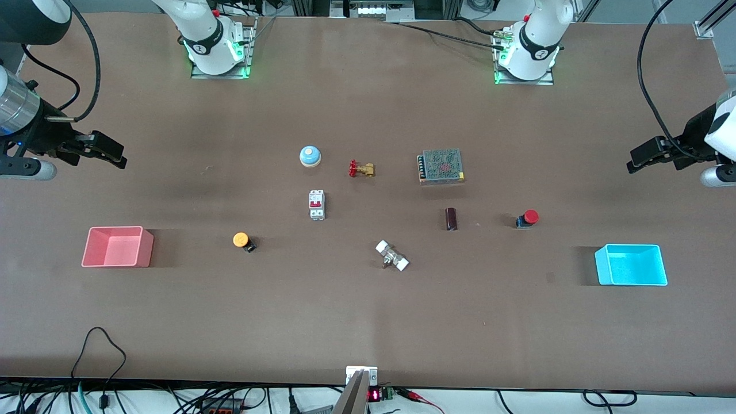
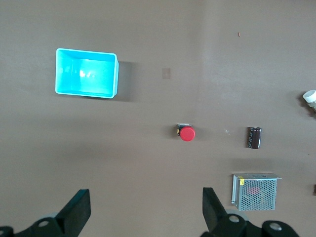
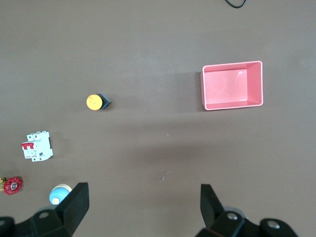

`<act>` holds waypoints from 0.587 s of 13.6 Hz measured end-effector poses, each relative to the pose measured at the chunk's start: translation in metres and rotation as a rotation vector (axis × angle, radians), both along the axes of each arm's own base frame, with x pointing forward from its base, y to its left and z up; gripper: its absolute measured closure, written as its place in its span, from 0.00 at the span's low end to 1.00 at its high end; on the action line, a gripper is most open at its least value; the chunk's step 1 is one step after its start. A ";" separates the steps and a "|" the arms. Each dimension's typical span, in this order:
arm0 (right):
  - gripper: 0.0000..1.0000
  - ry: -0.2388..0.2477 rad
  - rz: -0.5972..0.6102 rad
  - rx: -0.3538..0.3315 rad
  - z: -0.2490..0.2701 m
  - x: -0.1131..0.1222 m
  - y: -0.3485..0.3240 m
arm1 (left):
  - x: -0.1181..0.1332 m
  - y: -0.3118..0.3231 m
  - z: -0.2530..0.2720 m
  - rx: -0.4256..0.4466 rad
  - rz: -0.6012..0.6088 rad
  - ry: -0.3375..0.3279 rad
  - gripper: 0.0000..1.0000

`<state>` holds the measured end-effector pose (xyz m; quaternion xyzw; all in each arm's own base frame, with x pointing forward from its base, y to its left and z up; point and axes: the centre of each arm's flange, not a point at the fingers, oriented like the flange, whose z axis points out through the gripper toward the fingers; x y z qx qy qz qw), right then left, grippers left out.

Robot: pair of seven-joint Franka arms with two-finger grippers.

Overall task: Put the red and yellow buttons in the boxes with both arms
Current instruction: 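Reach the right gripper toward the yellow button while the left gripper reaches the red button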

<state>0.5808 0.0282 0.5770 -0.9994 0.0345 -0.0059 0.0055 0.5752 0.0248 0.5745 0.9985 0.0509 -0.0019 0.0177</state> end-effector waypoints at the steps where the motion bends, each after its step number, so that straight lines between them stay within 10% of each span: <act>1: 0.00 0.002 0.000 0.000 -0.001 0.000 0.000 | 0.000 0.000 0.000 0.000 0.000 0.000 0.00; 8: 0.00 0.086 0.032 0.004 -0.062 0.023 0.017 | 0.001 -0.006 -0.014 -0.003 -0.011 0.039 0.00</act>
